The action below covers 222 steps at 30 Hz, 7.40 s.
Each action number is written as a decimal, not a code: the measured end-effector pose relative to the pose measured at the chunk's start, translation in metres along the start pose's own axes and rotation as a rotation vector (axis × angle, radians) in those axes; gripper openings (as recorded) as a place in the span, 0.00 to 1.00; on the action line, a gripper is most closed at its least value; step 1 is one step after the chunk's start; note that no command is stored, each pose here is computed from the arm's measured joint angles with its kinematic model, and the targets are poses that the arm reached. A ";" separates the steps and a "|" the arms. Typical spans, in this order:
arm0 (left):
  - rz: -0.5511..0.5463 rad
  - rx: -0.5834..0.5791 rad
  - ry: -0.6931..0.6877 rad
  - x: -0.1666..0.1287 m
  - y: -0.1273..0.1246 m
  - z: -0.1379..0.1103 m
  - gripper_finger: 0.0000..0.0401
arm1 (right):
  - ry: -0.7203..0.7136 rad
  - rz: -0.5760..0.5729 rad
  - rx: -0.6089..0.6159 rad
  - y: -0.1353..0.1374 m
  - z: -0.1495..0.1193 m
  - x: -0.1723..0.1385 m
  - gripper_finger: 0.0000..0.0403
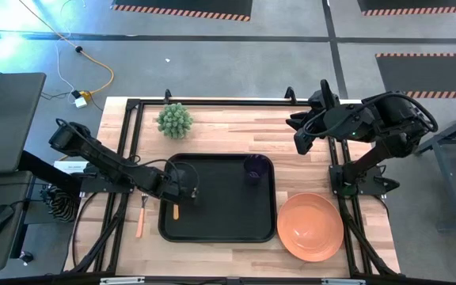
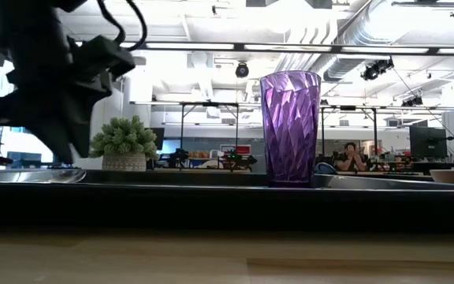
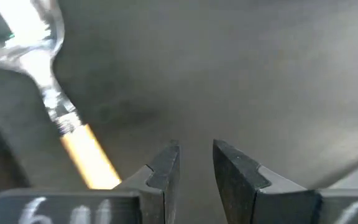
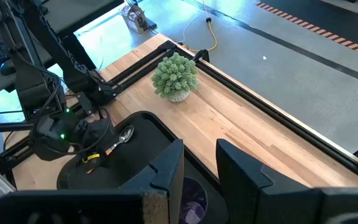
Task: Pick and place plate/cup/fork/spoon on tray
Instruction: Adjust the purple cup on the black tray
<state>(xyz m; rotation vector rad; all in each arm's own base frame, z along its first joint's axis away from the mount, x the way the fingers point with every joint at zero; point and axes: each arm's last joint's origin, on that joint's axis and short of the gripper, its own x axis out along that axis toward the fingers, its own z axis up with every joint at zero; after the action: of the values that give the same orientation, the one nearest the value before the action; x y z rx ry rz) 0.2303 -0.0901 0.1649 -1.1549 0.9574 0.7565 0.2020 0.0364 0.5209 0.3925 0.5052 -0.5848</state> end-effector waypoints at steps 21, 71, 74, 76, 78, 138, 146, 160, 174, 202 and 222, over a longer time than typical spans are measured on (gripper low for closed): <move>-0.580 0.396 -0.286 -0.073 -0.035 0.014 0.21 | 0.165 0.035 -0.012 0.024 -0.011 0.028 0.22; -0.731 0.568 -0.592 -0.152 -0.006 0.057 0.21 | 0.735 -0.126 0.019 -0.032 -0.113 0.211 0.32; -0.721 0.555 -0.604 -0.151 -0.005 0.061 0.21 | 0.726 -0.112 0.004 -0.032 -0.113 0.213 0.32; -0.717 0.547 -0.611 -0.151 -0.005 0.062 0.21 | 0.714 -0.100 0.000 -0.031 -0.112 0.214 0.32; -0.713 0.540 -0.615 -0.151 -0.005 0.064 0.21 | 0.713 -0.099 -0.002 -0.031 -0.112 0.214 0.32; -0.686 0.512 -0.613 -0.149 -0.003 0.069 0.21 | 0.749 -0.174 0.046 -0.036 -0.118 0.233 0.00; -0.686 0.511 -0.613 -0.149 -0.003 0.069 0.21 | 0.723 -0.172 0.054 -0.040 -0.112 0.229 0.00; -0.686 0.511 -0.613 -0.149 -0.003 0.069 0.21 | 0.730 -0.158 0.059 -0.043 -0.109 0.226 0.00; -0.686 0.511 -0.613 -0.149 -0.003 0.069 0.21 | 0.735 -0.148 0.047 -0.043 -0.109 0.226 0.05; -0.686 0.511 -0.613 -0.149 -0.003 0.069 0.21 | 0.753 -0.164 0.039 -0.045 -0.111 0.224 0.17; -0.687 0.510 -0.612 -0.149 -0.003 0.068 0.21 | 0.755 -0.168 0.039 -0.045 -0.111 0.224 0.17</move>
<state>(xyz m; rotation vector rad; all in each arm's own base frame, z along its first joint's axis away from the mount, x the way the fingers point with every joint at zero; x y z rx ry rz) 0.1868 -0.0267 0.3095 -0.6570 0.1753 0.2405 0.2985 -0.0389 0.2985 0.6125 1.2604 -0.5994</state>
